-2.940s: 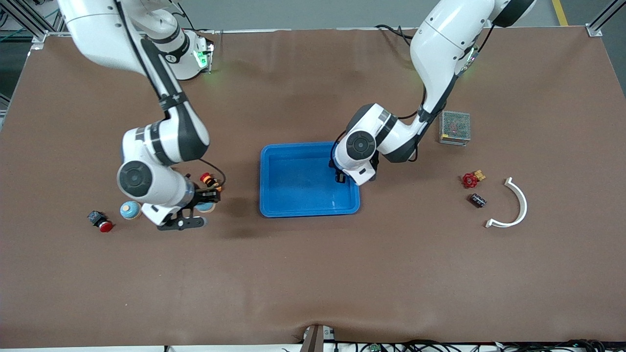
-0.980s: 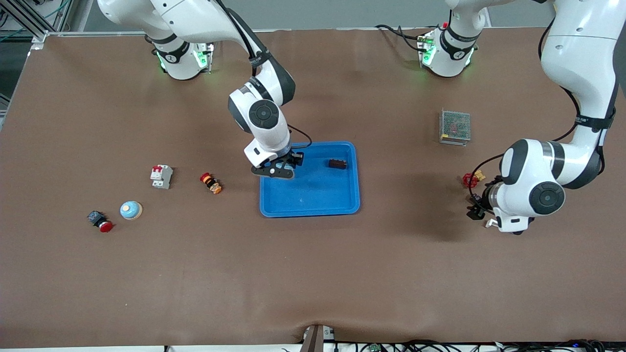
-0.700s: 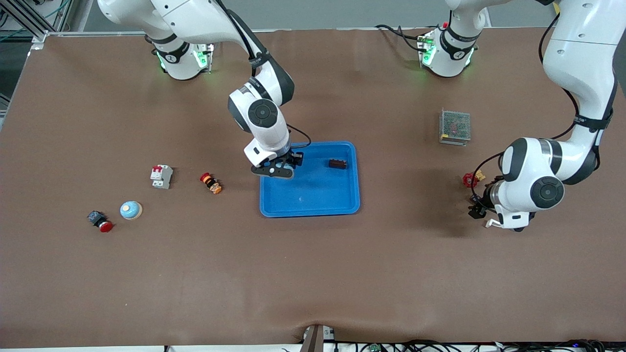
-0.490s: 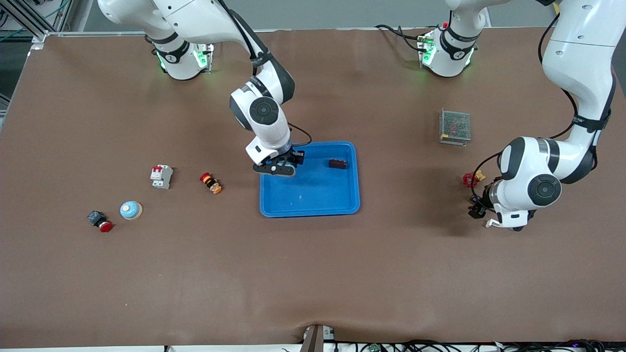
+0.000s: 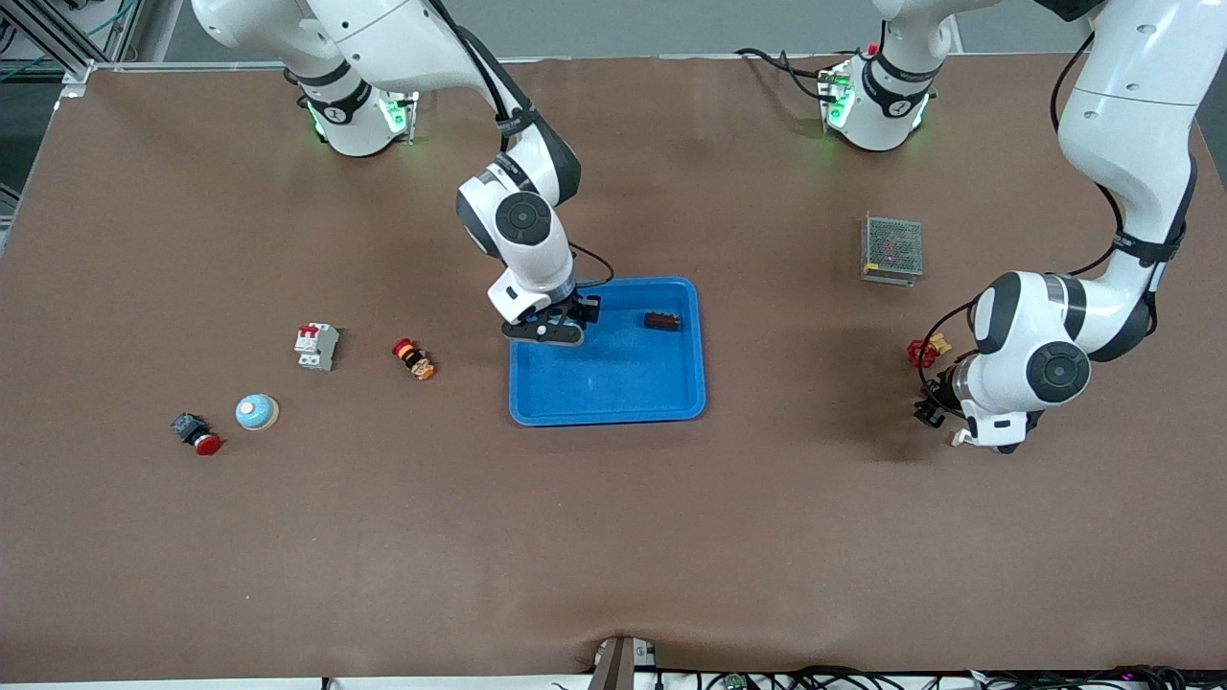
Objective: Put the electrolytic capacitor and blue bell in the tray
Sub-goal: 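Grasp the second capacitor with the left gripper while the right gripper lowers the bell, then open the right gripper over the tray while the left gripper lifts the capacitor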
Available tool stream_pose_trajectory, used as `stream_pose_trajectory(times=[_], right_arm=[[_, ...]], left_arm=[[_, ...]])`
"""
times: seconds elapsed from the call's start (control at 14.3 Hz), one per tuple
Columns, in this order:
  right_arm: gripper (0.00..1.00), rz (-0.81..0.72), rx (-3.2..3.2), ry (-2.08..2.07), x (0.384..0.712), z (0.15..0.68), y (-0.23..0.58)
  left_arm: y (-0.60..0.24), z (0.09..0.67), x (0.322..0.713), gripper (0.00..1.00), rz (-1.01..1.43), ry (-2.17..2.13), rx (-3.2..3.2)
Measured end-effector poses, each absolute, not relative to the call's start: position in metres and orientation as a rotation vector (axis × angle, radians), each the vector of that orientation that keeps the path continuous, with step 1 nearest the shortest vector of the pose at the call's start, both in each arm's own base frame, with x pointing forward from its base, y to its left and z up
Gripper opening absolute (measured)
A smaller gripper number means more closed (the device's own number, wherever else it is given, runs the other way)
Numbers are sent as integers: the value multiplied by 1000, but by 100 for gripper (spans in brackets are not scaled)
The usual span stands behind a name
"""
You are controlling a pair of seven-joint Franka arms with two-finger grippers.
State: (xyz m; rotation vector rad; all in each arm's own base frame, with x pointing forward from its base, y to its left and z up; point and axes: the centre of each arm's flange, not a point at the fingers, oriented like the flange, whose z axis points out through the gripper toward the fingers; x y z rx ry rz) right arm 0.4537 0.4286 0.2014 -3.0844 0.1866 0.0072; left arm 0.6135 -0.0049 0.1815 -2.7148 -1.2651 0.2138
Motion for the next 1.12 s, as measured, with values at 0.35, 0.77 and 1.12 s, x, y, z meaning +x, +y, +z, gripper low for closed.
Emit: stream_pose_trajectory(times=[0.35, 0.77, 1.12], right_arm=[[65, 15, -3091, 176, 450, 196, 431], [65, 16, -3092, 172, 449, 194, 432], [75, 10, -3089, 170, 449, 195, 433]], left_arm=[[-5, 181, 614, 34, 212, -1265, -2716], [-25, 195, 626, 34, 156, -1251, -2755], [-79, 222, 642, 34, 96, -1254, -2759]])
